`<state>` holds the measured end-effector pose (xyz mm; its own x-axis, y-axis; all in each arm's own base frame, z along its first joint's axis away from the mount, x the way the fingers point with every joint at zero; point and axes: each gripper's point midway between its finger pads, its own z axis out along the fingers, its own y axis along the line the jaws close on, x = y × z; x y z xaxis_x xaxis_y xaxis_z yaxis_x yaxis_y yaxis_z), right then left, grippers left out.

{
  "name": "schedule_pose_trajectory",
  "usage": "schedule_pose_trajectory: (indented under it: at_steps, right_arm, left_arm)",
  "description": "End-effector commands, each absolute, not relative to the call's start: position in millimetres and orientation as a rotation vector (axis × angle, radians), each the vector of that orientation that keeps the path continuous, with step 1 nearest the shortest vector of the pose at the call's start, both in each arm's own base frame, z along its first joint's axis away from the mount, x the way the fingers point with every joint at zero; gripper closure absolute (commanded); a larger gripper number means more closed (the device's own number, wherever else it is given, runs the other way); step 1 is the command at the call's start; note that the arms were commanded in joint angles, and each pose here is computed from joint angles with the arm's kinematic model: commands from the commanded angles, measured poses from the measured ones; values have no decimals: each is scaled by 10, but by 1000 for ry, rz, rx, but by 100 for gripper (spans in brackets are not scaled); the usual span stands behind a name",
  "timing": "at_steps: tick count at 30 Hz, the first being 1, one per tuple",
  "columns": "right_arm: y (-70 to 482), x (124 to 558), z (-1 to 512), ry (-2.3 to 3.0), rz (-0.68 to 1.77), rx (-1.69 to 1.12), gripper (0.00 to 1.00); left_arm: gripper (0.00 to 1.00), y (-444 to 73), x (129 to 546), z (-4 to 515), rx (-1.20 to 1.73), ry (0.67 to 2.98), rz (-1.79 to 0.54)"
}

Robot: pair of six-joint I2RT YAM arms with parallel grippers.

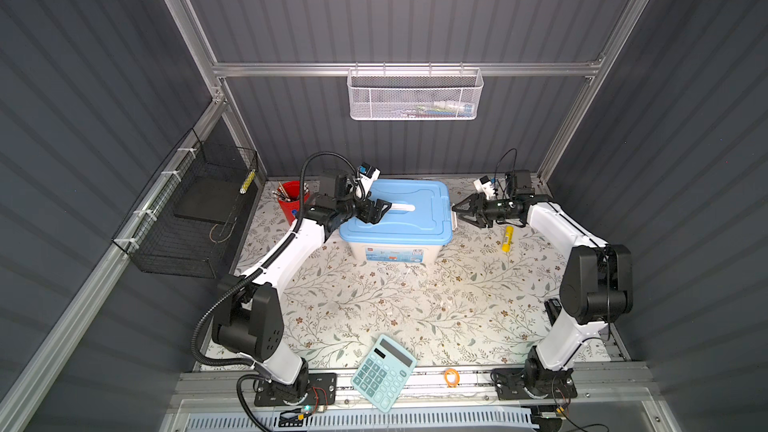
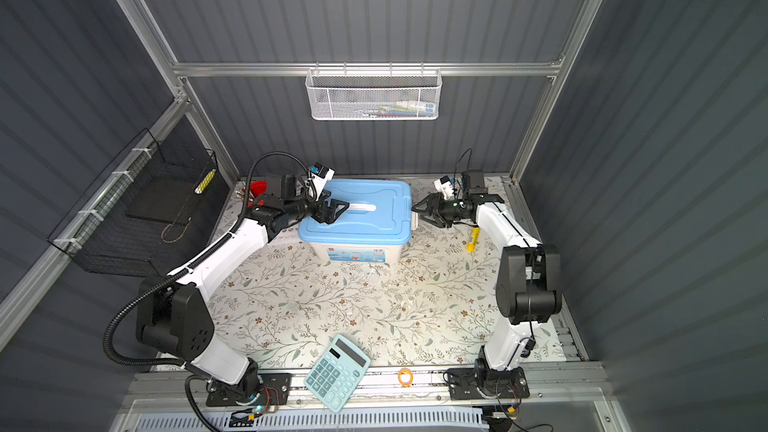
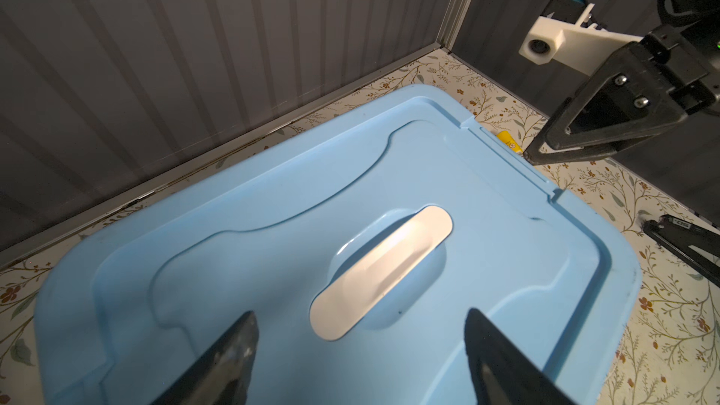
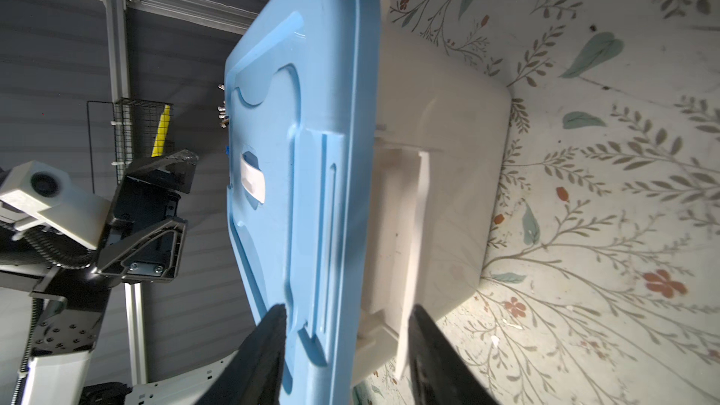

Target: Organize the chemistry lab equipment

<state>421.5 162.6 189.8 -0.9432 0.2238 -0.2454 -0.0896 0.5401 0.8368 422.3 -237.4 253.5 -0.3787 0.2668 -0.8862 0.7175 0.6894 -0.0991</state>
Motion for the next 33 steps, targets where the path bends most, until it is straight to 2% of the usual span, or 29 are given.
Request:
schedule_pose_trajectory:
  at_steps: [1,6,7,8,9,13,17,33]
  right_arm:
    - [1526,4198,2112,2423,1222,40,40]
    - [1380,4158,2147,2421,1058,41,24]
    - [1338,4162,2159,2412,1014,48,19]
    - [1296,4159,2168,2405,958,50,3]
    - [1271,4148,2196,2393,909,37,1]
    - [1204,4125,2416,2266,813,18,1]
    - [1294,4082,2547,2179,946,-19,1]
    - [1477,4228,2028,2368,1060,13,2]
  left_arm:
    - [17,-2416,4266,2580,784,1930,-572]
    - [17,-2414,4278,2580,788,1925,-541]
    - [16,-2413,4281,2585,786,1924,-535]
    - [16,-2412,4282,2585,784,1921,-529]
    - [16,-2374,4314,2589,764,1922,-497]
    - [14,-2311,4357,2640,713,1901,-459]
    - [14,-2342,4348,2640,711,1905,-476]
    - [16,-2582,4309,2288,823,1978,-395]
